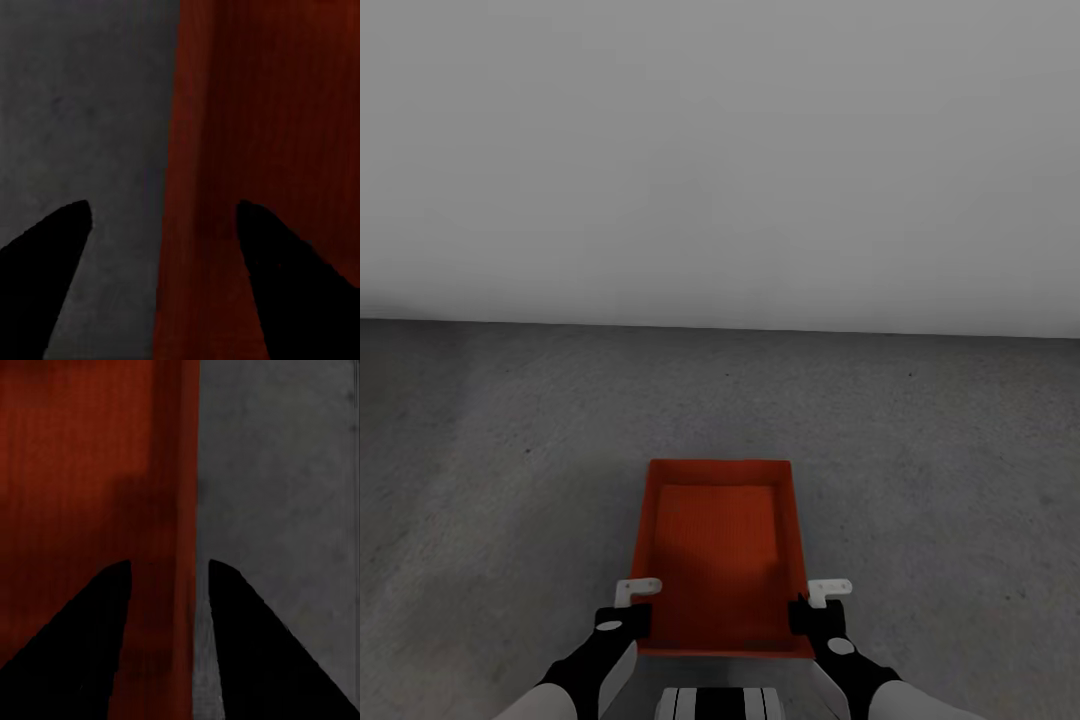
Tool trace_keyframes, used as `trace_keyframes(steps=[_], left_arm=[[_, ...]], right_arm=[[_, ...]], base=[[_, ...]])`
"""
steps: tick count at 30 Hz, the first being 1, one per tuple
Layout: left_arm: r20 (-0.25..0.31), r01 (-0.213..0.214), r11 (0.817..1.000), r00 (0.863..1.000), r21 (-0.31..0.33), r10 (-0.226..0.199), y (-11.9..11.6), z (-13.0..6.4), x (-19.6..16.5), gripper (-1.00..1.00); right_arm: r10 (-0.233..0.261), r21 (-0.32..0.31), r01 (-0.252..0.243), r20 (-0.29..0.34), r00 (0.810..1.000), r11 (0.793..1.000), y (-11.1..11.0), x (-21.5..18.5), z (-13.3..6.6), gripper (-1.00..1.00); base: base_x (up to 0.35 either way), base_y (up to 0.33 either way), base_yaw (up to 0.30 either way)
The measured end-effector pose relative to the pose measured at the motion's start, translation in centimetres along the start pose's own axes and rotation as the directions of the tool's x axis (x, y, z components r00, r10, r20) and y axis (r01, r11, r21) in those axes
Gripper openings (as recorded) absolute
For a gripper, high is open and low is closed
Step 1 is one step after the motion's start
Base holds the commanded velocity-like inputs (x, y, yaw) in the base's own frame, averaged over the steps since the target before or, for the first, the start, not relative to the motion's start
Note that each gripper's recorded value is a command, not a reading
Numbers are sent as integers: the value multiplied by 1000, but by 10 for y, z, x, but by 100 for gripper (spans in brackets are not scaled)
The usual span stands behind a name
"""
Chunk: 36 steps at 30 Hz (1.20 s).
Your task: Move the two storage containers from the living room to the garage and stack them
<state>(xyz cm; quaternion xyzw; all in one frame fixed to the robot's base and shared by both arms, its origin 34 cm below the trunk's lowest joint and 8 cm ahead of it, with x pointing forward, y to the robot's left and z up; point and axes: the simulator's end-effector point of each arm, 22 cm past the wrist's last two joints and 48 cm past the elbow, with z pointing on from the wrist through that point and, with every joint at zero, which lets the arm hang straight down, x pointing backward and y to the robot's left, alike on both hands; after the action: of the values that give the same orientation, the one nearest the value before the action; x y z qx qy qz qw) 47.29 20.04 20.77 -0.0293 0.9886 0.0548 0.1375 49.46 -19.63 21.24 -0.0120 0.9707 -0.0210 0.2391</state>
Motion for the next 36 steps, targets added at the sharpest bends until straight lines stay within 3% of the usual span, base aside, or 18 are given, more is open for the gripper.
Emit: trace_keyframes(steps=[5,27,36], left_arm=[[-4,9,1000,1000,-5,-9,2,0,1,100],[3,10,1000,1000,-3,-10,1,0,-1,100],[2,10,1000,1000,-3,-10,3,-17,-10,100]], right_arm=[[24,8,-24,-4,1000,1000,-2,1,0,100],[24,9,-24,-4,1000,1000,-2,1,0,100],[24,9,-24,-5,1000,1000,-3,-11,-15,100]], base=[[0,0,0],[0,0,0],[0,0,0]])
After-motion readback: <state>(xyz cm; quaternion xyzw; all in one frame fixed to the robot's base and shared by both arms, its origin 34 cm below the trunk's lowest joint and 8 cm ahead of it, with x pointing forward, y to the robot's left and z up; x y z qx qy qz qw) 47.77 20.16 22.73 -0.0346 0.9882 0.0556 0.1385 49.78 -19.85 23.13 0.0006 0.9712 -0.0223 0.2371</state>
